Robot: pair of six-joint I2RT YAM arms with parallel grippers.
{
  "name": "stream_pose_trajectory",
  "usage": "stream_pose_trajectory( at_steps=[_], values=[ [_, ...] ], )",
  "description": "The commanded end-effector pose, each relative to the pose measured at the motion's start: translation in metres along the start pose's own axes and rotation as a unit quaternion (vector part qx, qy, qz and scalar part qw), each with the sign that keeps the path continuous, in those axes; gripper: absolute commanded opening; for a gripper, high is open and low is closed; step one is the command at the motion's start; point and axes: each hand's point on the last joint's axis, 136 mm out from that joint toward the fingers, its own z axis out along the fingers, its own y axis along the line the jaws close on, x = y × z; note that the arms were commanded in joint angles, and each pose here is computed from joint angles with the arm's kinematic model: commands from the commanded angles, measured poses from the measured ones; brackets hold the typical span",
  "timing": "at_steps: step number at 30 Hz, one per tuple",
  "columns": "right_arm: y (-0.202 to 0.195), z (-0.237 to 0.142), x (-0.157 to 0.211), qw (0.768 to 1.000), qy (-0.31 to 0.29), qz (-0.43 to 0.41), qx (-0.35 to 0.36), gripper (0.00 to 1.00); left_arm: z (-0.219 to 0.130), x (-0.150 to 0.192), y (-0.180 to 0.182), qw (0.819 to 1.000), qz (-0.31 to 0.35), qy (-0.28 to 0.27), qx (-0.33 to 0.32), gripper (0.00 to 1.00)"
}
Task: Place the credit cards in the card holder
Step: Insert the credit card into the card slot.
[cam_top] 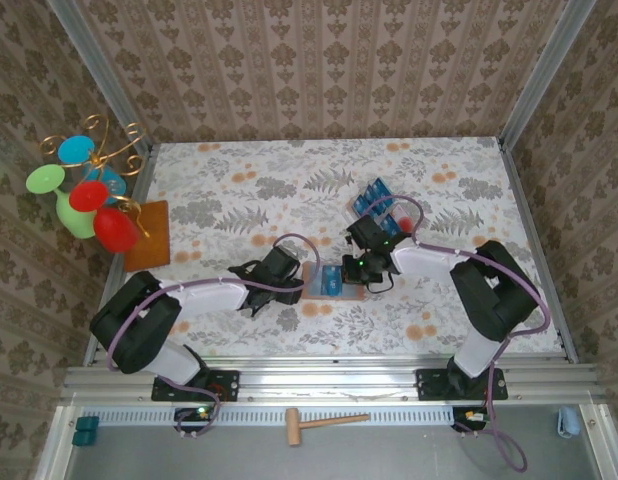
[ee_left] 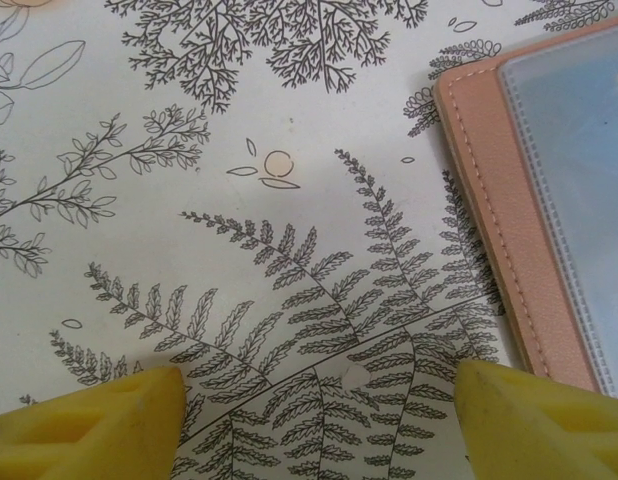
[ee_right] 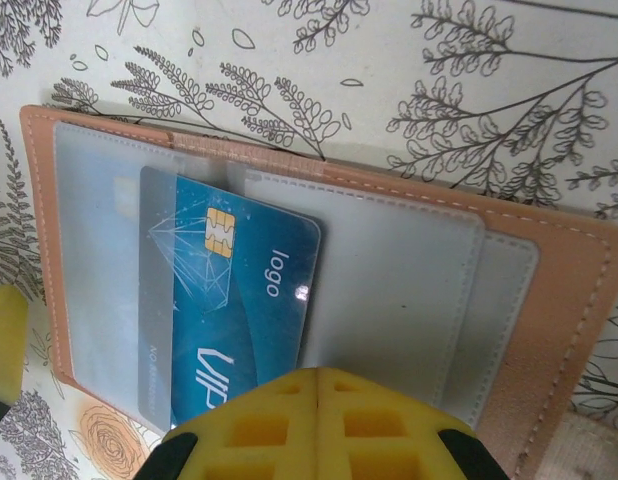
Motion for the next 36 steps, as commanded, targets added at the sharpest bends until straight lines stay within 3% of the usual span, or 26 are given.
stream_pose_trajectory(
  at_steps=[1,36],
  values=[
    [0.001,0.002,0.000,1.000,0.005,-0.012,0.015,0.00,0.005,0.005,0.000,1.000,-0.012,0.006,0.006,0.73],
    [0.055,0.025,0.001,0.999,0.023,-0.037,-0.029,0.00,0.010,0.010,-0.009,1.000,-0.010,0.009,0.017,0.72]
  ],
)
